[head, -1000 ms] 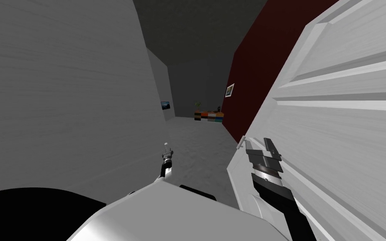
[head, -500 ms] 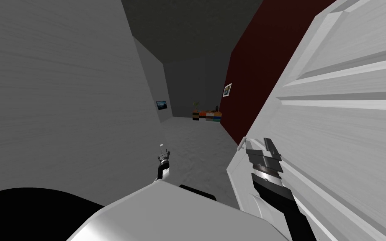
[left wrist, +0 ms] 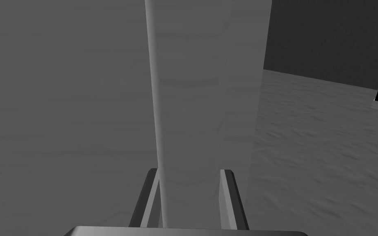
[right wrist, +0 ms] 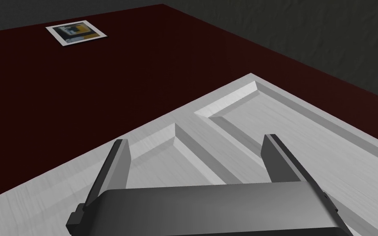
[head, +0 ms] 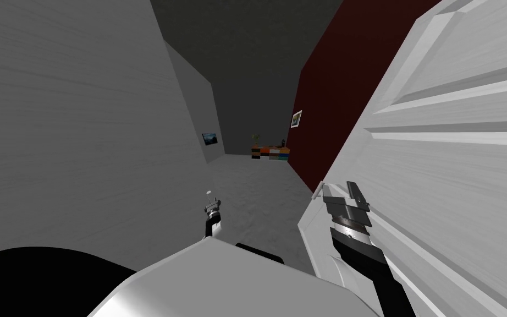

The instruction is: Push the door open

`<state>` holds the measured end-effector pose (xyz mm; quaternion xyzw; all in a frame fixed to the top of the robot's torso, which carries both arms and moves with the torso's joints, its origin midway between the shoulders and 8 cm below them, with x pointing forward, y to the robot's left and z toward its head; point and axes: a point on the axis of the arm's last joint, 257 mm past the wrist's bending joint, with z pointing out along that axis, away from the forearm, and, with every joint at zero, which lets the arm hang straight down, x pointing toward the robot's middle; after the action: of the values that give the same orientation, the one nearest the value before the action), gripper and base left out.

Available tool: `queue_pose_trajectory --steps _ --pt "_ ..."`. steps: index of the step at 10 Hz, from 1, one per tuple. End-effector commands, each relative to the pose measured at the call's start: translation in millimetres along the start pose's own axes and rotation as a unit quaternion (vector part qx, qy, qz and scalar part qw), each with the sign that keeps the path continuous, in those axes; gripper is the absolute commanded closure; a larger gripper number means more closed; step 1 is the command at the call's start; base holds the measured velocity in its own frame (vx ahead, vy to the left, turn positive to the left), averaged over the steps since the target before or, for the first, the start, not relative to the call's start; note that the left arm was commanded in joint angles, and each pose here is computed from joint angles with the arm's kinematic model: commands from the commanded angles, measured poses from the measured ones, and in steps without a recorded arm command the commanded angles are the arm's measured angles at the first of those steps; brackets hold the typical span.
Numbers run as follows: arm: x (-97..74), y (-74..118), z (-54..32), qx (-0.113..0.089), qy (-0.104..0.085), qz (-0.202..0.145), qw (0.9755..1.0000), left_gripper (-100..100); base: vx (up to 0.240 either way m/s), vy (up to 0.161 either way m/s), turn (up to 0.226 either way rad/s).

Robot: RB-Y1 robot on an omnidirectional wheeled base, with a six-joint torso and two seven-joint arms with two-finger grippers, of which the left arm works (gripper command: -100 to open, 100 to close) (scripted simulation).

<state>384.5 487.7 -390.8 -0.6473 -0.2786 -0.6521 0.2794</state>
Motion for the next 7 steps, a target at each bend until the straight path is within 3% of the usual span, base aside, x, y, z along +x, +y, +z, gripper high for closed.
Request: queue_pose_trajectory --steps 1,3,5,7 --pt "5.2 -30.8 6.3 0.028 0.008 0.004 0.9996 100 0.122 0.068 -0.121" --pt "-2.7 -40.8 2.1 0.039 -0.001 0.009 0.9992 100 0.100 0.054 -0.040" --pt "5.2 -38.9 5.9 0.038 0.008 0.004 0.9992 100 0.010 0.001 0.010" --pt "5.2 -62.4 3.5 0.068 0.008 0.004 0.9976 100 0.068 0.034 -0.110"
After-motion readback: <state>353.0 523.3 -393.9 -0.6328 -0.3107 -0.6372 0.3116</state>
